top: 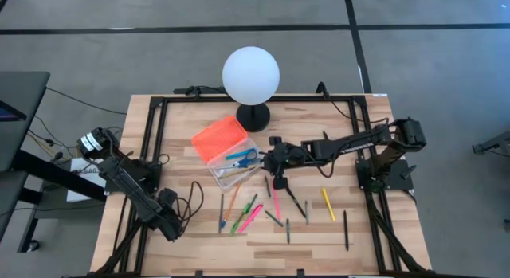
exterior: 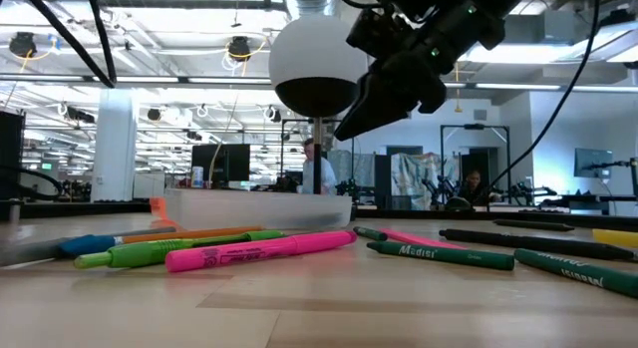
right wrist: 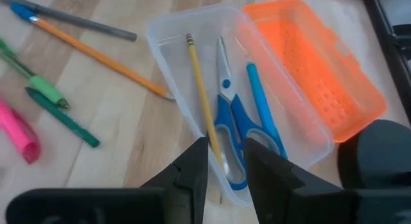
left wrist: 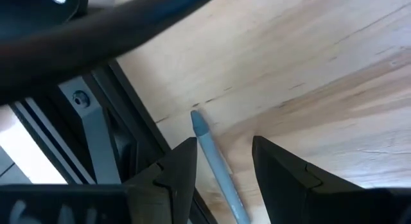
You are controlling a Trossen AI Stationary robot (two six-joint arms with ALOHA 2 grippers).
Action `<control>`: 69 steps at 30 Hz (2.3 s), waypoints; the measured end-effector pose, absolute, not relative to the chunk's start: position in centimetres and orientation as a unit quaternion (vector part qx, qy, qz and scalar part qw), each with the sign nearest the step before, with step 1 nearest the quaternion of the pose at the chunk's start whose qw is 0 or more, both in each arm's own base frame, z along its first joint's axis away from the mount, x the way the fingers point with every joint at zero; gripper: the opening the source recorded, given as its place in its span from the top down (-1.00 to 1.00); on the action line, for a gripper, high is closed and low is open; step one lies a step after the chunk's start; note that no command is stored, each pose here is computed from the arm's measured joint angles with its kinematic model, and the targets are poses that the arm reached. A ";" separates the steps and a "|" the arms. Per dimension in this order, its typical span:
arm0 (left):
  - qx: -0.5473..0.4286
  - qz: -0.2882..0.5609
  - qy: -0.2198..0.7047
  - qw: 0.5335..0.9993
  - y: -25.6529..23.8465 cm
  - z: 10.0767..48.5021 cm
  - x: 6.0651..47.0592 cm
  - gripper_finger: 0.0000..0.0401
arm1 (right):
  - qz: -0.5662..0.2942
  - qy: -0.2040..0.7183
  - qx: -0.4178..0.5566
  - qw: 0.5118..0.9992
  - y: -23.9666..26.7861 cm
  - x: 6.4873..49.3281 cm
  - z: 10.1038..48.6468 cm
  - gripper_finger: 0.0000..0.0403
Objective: Pick & place school supplies into a supply box
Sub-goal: Put the left gray crayon into the orange supply box
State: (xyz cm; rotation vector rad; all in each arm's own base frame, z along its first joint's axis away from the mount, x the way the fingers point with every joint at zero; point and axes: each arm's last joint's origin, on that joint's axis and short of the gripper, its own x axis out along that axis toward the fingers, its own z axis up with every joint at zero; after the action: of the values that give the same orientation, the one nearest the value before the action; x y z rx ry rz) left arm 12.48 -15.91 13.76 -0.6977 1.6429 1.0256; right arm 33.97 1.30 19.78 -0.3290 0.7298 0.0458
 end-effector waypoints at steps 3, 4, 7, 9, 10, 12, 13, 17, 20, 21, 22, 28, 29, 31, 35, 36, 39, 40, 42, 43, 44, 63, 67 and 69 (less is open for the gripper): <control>-0.291 0.416 0.684 0.524 -16.1 13.5 12.2 0.27 | 0.030 0.354 -0.162 0.921 1.7 33.9 19.8 0.54; -0.295 0.409 0.685 0.526 -16.1 13.2 12.1 0.27 | 0.032 0.354 -0.162 0.921 1.9 33.9 19.8 0.54; -0.299 0.395 0.689 0.529 -16.0 12.5 11.6 0.27 | 0.037 0.353 -0.164 0.920 2.3 33.9 19.8 0.54; -0.298 0.394 0.687 0.533 -16.1 12.5 11.5 0.27 | 0.039 0.352 -0.165 0.920 2.4 33.9 19.8 0.54; -0.297 0.393 0.685 0.537 -16.1 12.5 11.5 0.27 | 0.040 0.352 -0.165 0.920 2.4 33.9 19.8 0.54; -0.295 0.390 0.685 0.540 -16.2 12.5 11.5 0.27 | 0.040 0.353 -0.165 0.920 2.4 33.9 19.8 0.54; -0.293 0.388 0.686 0.541 -16.2 12.5 11.5 0.27 | 0.039 0.353 -0.165 0.920 2.4 33.9 19.8 0.54; -0.293 0.383 0.688 0.543 -16.2 12.5 11.6 0.27 | 0.039 0.353 -0.165 0.920 2.4 33.9 19.8 0.54; -0.290 0.380 0.687 0.548 -16.3 12.5 11.7 0.27 | 0.039 0.353 -0.165 0.920 2.4 33.9 19.8 0.54; -0.289 0.380 0.685 0.550 -16.4 12.6 11.7 0.27 | 0.039 0.353 -0.165 0.920 2.4 33.9 19.8 0.54; -0.288 0.380 0.684 0.552 -16.4 12.6 11.8 0.27 | 0.039 0.353 -0.165 0.920 2.4 33.9 19.8 0.54; -0.288 0.376 0.681 0.559 -16.8 13.0 12.1 0.27 | 0.039 0.353 -0.166 0.920 2.4 33.9 19.8 0.54; -0.288 0.376 0.680 0.559 -16.8 13.0 12.1 0.27 | 0.039 0.354 -0.166 0.920 2.4 33.9 19.8 0.54; -0.289 0.375 0.680 0.560 -16.8 13.1 12.1 0.27 | 0.039 0.357 -0.166 0.919 2.4 33.9 19.7 0.54; -0.288 0.375 0.676 0.564 -16.8 13.1 12.1 0.27 | 0.039 0.358 -0.166 0.918 2.4 33.9 19.7 0.54; -0.288 0.375 0.676 0.565 -16.8 13.1 12.1 0.27 | 0.039 0.358 -0.166 0.918 2.4 33.9 19.7 0.54; -0.289 0.374 0.675 0.566 -16.9 13.1 12.2 0.27 | 0.039 0.358 -0.166 0.918 2.4 33.9 19.7 0.54; -0.290 0.374 0.675 0.567 -16.9 13.1 12.2 0.27 | 0.040 0.358 -0.166 0.918 2.4 33.9 19.7 0.54; -0.291 0.372 0.673 0.569 -16.9 13.2 12.2 0.27 | 0.039 0.358 -0.166 0.918 2.4 33.9 19.7 0.54; -0.292 0.371 0.672 0.570 -16.9 13.2 12.2 0.27 | 0.039 0.358 -0.166 0.918 2.3 33.9 19.7 0.54; -0.293 0.370 0.671 0.571 -16.9 13.2 12.3 0.27 | 0.039 0.358 -0.166 0.918 2.3 33.9 19.7 0.54; -0.303 0.354 0.690 0.554 -18.1 14.8 13.0 0.27 | 0.039 0.356 -0.166 0.919 2.3 33.9 19.7 0.54; -0.307 0.345 0.721 0.517 -18.4 14.9 12.6 0.27 | 0.039 0.356 -0.166 0.919 2.3 33.9 19.7 0.54; -0.308 0.341 0.737 0.496 -18.5 14.9 12.5 0.29 | 0.039 0.356 -0.166 0.919 2.3 33.9 19.7 0.54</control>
State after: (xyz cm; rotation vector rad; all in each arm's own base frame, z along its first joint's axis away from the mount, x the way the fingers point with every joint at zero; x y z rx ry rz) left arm 12.46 -18.49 14.94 -0.7456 1.7848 0.8261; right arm 33.88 2.35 19.72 -0.3411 0.7327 0.0803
